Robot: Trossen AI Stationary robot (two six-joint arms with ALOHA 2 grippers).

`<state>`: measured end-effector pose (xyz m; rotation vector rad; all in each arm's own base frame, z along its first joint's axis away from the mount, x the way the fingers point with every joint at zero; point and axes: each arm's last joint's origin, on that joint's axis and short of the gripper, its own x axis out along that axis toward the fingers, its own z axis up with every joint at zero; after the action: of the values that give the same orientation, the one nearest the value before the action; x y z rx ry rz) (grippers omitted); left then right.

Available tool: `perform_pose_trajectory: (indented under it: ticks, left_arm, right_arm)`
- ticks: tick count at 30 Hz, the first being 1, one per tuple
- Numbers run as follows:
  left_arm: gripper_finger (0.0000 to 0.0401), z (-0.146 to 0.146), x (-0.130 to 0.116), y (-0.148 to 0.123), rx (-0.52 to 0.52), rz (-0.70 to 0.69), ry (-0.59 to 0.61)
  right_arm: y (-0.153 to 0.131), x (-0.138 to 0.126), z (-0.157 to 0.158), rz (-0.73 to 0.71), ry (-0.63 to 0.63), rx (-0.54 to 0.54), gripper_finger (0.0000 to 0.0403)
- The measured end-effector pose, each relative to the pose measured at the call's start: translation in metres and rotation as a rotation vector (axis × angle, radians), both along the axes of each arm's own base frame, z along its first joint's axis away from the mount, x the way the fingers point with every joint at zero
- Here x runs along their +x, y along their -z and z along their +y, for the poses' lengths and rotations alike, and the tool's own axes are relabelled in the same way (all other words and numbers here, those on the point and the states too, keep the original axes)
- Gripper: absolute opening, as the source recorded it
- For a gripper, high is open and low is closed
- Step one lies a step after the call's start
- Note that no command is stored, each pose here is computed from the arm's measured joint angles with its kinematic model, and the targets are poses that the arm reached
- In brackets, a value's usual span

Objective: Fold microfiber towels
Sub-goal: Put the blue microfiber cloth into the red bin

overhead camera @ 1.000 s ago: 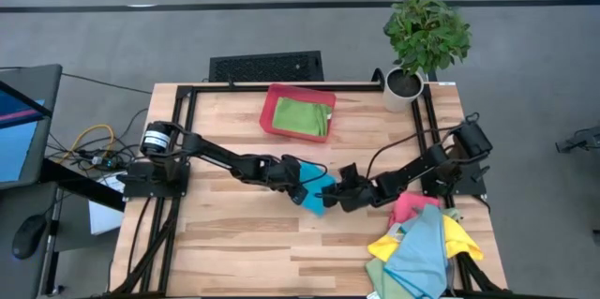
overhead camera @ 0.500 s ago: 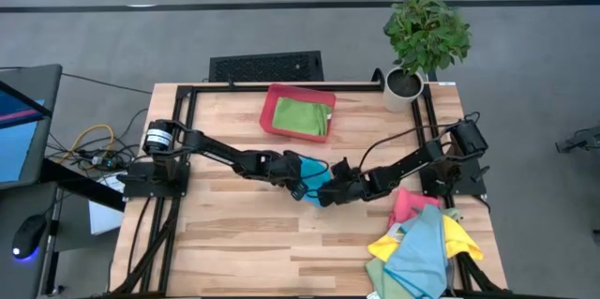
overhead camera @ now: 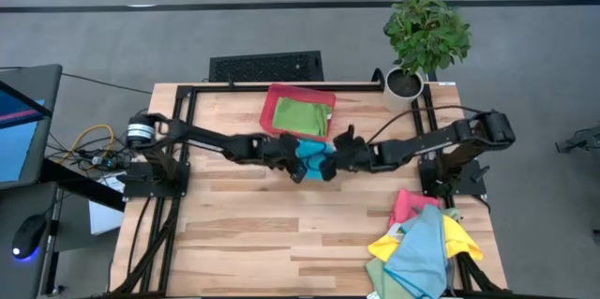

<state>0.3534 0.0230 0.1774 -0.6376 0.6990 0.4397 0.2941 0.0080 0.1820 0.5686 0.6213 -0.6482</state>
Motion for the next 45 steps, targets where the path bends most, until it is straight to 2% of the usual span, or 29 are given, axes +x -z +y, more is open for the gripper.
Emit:
perform_pose_trajectory:
  ticks: [7, 11, 14, 22, 30, 37, 41, 45]
  left_arm:
    - [0.0004, 0.038, -0.020, -0.034, 0.098, -0.026, -0.072]
    - [0.0005, 0.066, -0.029, -0.039, 0.139, -0.022, -0.131]
    - [0.0005, 0.086, -0.035, -0.039, 0.142, -0.014, -0.159]
    - [0.0006, 0.121, -0.047, -0.040, 0.194, -0.005, -0.203]
    - [0.0007, 0.135, -0.052, -0.037, 0.228, 0.018, -0.213]
    - [0.0007, 0.149, -0.039, -0.002, 0.173, 0.060, -0.197]
    - [0.0007, 0.160, -0.038, -0.006, 0.200, 0.052, -0.259]
    - [0.0015, 0.158, -0.038, -0.005, 0.151, 0.043, -0.216]
  right_arm:
    - [-0.024, 0.013, -0.044, -0.029, 0.002, -0.067, 0.0040]
    - [-0.038, 0.026, -0.076, -0.018, 0.007, -0.145, 0.0037]
    - [-0.046, 0.031, -0.098, -0.013, 0.004, -0.163, 0.0040]
    - [-0.027, 0.045, -0.143, 0.059, 0.020, -0.162, 0.0042]
    - [-0.005, 0.052, -0.162, 0.083, 0.026, -0.133, 0.0046]
    - [-0.004, 0.048, -0.166, 0.098, 0.042, -0.142, 0.0045]
    - [0.000, 0.046, -0.172, 0.116, 0.054, -0.133, 0.0046]
    - [0.003, 0.045, -0.176, 0.123, 0.030, -0.137, 0.0049]
